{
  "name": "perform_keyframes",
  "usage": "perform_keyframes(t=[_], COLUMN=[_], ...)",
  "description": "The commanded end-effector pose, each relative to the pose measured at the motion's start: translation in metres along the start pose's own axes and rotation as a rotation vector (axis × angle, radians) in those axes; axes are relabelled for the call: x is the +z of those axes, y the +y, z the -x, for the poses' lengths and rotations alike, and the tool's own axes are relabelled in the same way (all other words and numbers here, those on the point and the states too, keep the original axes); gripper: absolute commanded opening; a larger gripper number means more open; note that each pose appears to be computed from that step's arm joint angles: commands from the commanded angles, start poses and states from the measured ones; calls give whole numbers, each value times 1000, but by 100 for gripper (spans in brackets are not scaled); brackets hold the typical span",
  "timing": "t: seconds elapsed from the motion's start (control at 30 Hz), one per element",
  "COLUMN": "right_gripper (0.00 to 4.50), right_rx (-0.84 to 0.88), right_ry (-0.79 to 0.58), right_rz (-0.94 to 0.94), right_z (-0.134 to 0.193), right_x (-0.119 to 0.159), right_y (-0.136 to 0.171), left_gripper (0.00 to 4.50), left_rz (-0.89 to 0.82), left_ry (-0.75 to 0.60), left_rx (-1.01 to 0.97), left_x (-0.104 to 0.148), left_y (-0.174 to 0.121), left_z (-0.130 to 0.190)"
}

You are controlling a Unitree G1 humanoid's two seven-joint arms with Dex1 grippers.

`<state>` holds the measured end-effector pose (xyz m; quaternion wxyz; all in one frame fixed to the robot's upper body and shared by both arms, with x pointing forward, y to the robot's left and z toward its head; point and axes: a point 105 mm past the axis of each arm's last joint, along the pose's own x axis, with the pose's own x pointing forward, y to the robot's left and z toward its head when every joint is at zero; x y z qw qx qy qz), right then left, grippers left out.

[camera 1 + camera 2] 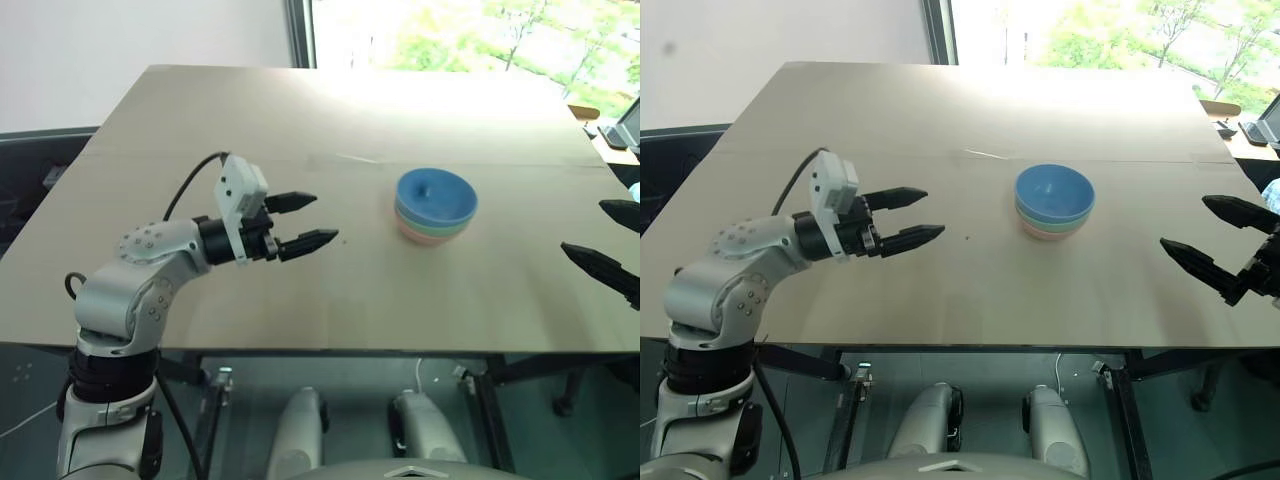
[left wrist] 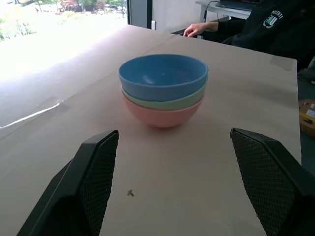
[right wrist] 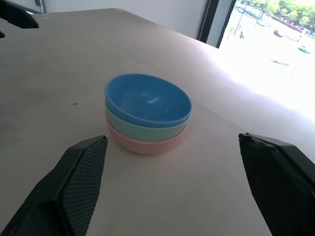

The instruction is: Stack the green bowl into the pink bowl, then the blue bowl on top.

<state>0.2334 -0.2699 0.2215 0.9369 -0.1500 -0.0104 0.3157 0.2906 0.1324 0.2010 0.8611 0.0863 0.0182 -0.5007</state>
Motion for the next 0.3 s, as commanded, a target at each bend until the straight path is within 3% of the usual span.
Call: perform_keyframes(t=[0.03, 0.3], right_gripper=[450, 450], right_rx=[-49, -86], right_ry=[61, 160], right_rz=[53, 14], right_z=[4, 11], right_x=[-8, -38], right_y=[-1, -1], left_gripper=[385, 385], left_rz=[-16, 5], left_ry=[-3, 80], left_rx=[17, 73], left_x=[-4, -32], left_y=[0, -1], left_z=[12, 35])
